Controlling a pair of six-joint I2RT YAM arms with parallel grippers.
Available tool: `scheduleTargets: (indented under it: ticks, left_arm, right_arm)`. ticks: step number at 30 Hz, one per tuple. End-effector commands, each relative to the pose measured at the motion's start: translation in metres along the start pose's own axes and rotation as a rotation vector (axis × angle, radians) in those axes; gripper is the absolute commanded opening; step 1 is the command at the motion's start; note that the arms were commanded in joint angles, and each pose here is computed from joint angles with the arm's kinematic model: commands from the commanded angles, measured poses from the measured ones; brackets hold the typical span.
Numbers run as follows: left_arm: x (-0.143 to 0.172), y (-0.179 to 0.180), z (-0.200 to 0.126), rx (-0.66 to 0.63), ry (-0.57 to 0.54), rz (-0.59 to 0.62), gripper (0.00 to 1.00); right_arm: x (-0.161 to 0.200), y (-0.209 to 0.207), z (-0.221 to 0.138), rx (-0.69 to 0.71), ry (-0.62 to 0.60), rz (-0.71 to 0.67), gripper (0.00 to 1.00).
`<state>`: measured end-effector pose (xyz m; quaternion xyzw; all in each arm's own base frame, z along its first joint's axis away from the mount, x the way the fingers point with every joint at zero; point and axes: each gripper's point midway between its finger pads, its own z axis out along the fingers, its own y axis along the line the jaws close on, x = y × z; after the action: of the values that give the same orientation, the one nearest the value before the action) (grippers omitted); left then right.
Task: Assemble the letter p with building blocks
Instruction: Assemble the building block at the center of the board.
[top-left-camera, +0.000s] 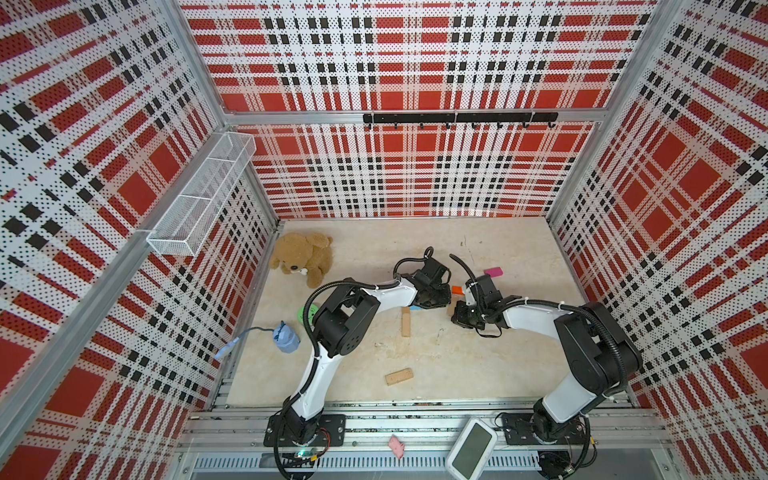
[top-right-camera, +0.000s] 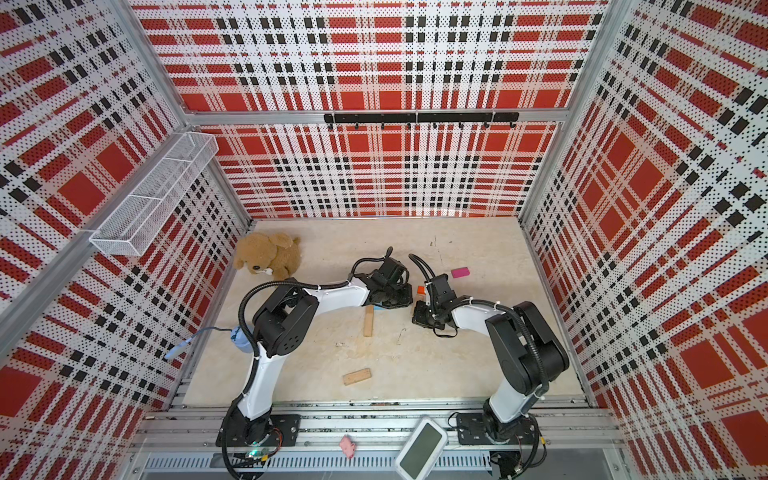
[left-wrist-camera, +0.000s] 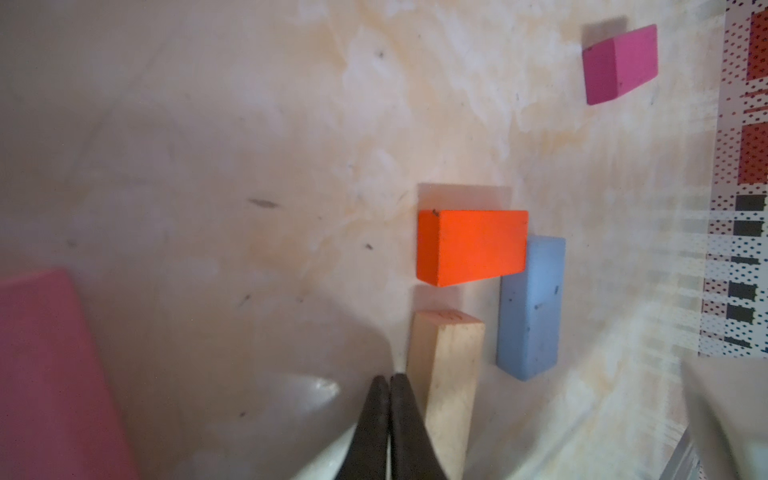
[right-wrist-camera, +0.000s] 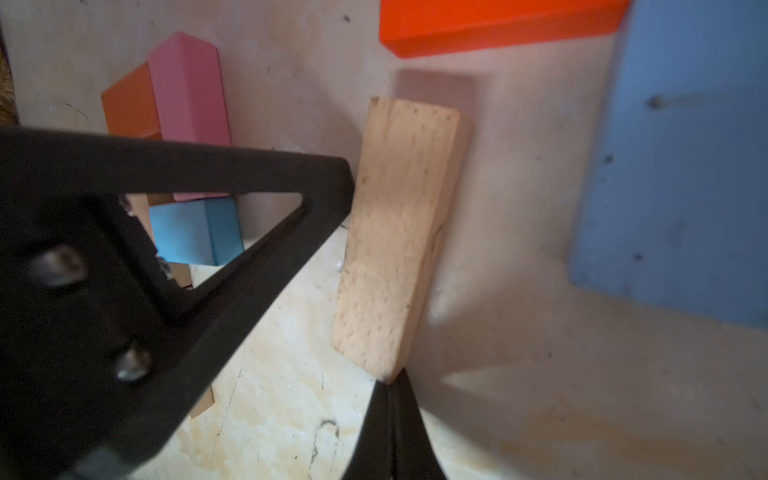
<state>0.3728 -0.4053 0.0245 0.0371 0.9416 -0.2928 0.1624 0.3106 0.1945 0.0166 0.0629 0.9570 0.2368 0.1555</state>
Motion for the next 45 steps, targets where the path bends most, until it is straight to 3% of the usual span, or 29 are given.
scheduleTargets:
  ticks: [1,35,45]
  left_arm:
    - [0.002,-0.003,0.004,0.004,0.008,0.014,0.08]
    - [0.014,0.004,-0.009,-0.024,0.013,0.025,0.08]
    - [0.022,0.007,-0.02,-0.027,0.019,0.038,0.08]
  right_arm:
    - [0.004,-0.015,0.002,0.069,0.006,0.008,0.05]
    - [-0.002,-0.003,-0.019,0.062,-0.044,-0.033,0.08]
    - [-0.013,0.009,-0.053,0.028,-0.134,-0.073,0.19]
